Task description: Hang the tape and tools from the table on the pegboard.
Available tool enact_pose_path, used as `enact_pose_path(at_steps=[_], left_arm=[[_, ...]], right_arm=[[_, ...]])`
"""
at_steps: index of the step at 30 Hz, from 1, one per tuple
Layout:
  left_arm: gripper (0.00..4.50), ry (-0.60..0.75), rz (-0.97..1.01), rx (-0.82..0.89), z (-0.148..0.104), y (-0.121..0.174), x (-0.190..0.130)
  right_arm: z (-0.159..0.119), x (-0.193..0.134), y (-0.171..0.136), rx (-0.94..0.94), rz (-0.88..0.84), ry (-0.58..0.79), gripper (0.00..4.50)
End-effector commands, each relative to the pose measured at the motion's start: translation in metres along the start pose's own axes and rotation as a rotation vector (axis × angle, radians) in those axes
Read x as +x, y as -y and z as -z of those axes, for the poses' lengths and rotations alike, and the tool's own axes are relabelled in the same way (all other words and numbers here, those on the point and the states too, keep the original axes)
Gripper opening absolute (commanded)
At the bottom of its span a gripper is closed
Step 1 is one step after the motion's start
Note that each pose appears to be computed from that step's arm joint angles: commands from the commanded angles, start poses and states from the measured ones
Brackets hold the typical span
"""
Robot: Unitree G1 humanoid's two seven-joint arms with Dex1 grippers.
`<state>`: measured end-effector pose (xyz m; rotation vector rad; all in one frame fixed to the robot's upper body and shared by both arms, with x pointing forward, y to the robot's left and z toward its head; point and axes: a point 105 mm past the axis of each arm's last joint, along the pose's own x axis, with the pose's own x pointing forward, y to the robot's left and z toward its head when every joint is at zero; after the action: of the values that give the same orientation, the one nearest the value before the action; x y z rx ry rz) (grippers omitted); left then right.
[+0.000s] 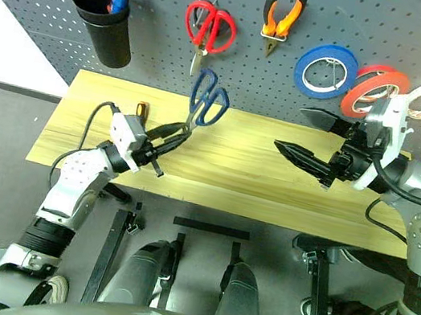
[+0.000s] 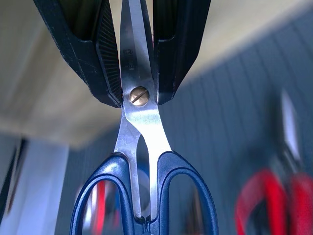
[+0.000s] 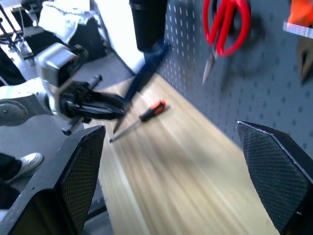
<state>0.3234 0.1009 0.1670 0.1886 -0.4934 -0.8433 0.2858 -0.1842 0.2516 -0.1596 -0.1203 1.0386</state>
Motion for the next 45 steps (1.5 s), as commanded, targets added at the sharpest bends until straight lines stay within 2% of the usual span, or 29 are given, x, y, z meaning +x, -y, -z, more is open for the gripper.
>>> enact_pose_path(at_steps=[1,8,14,22,29,39,45], left_arm=[[0.57,0.164,-0.02,0.1,-0.029,-0.006,0.01],[0.57,0.191,-0.145,0.164,-0.036,-0.017,0.031],[0.57,0.148,-0.243,0.174,-0.034,-0.03,0.039],[0.57,0.02,-0.326,0.142,-0.008,-0.041,0.035],[0.57,-0.072,-0.301,0.127,0.02,-0.034,0.031],[0.57,-0.09,-0.307,0.137,0.024,-0.045,0.058],[0.57,-0.188,-0.328,0.095,0.043,-0.051,0.067]], right_arm=[[-0.024,-0.001,-0.003,-0.084,-0.012,0.053,4.5],[-0.046,0.006,-0.002,-0.083,-0.044,0.135,4.5],[-0.043,0.01,0.005,-0.085,-0.022,0.121,4.5],[-0.042,0.011,0.008,-0.094,-0.019,0.103,4.5],[-0.04,0.01,0.008,-0.099,-0.01,0.094,4.5],[-0.036,0.006,0.009,-0.097,0.009,0.08,4.5],[-0.034,0.004,0.008,-0.1,0.025,0.078,4.5]])
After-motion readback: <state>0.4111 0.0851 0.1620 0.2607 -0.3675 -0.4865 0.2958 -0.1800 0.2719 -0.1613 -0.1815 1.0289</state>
